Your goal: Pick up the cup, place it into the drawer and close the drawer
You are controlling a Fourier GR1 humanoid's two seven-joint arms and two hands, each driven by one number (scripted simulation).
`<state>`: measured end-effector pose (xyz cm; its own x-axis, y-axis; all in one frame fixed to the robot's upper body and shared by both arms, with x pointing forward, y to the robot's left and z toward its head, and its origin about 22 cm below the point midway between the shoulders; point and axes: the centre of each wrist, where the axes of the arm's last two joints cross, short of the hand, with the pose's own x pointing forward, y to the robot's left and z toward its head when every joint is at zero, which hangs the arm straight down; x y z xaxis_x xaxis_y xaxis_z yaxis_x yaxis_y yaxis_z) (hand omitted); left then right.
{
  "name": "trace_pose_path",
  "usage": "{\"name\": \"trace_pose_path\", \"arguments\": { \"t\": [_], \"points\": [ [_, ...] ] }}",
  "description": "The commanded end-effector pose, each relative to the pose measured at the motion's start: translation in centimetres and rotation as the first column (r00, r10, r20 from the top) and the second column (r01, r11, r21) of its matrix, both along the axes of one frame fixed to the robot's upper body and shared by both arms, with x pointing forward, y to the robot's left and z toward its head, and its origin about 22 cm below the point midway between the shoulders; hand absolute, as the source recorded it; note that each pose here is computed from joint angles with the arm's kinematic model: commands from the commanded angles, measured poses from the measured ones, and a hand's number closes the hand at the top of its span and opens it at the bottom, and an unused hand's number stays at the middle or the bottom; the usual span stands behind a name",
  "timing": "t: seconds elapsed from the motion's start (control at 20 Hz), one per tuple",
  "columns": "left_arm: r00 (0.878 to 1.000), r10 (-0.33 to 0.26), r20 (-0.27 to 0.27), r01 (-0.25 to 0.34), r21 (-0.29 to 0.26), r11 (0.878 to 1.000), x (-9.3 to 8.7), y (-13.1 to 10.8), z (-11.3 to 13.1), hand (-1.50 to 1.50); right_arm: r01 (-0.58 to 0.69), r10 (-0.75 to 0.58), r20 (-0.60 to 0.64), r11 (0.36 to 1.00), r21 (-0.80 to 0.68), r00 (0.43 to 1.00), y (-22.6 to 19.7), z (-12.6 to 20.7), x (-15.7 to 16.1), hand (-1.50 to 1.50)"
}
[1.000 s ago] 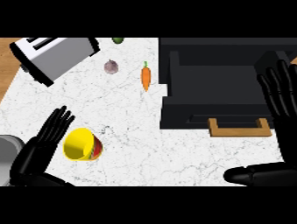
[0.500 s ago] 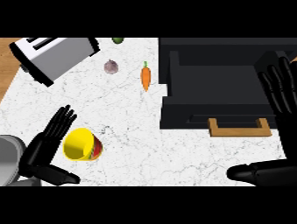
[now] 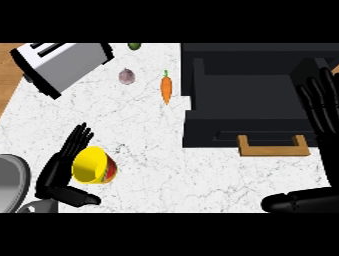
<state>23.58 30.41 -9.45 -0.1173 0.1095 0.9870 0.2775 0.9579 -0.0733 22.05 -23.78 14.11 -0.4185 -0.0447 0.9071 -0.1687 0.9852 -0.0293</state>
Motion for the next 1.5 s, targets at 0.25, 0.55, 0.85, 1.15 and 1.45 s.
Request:
{"name": "trace_pose_path", "arguments": {
  "t": [0.25, 0.55, 0.85, 1.15, 1.45],
  "points": [
    [1.0, -0.004, -0.012, 0.004, 0.003, 1.0, -1.3, 2.0, -3.8, -1.5, -0.012, 0.012, 0.001, 1.0, 0.009, 1.0, -0.4, 0.6, -0.5, -1.5],
    [0.999, -0.034, 0.005, 0.034, -0.008, 0.999, 0.5, 1.0, -3.7, -1.5, -0.004, 0.004, 0.008, 1.0, -0.006, 1.0, 1.9, -0.3, 0.6, -1.5],
    [0.999, -0.034, -0.02, 0.032, -0.067, 0.997, -0.1, 1.1, -3.6, -1.5, 0.004, -0.004, -0.007, 1.0, 0.003, 1.0, -0.9, -1.0, -0.9, -1.5],
    [0.999, -0.016, -0.028, 0.013, -0.098, 0.995, 1.0, 0.0, -4.3, -1.5, 0.0, 0.0, 0.007, 1.0, -0.001, 1.0, -0.8, 0.2, 0.0, -1.5],
    [0.992, -0.115, -0.05, 0.104, -0.197, 0.975, 1.2, -0.8, -4.9, -1.5, -0.014, 0.014, -0.013, 1.0, 0.021, 1.0, 0.0, 0.4, -1.0, -1.5]
  ]
}}
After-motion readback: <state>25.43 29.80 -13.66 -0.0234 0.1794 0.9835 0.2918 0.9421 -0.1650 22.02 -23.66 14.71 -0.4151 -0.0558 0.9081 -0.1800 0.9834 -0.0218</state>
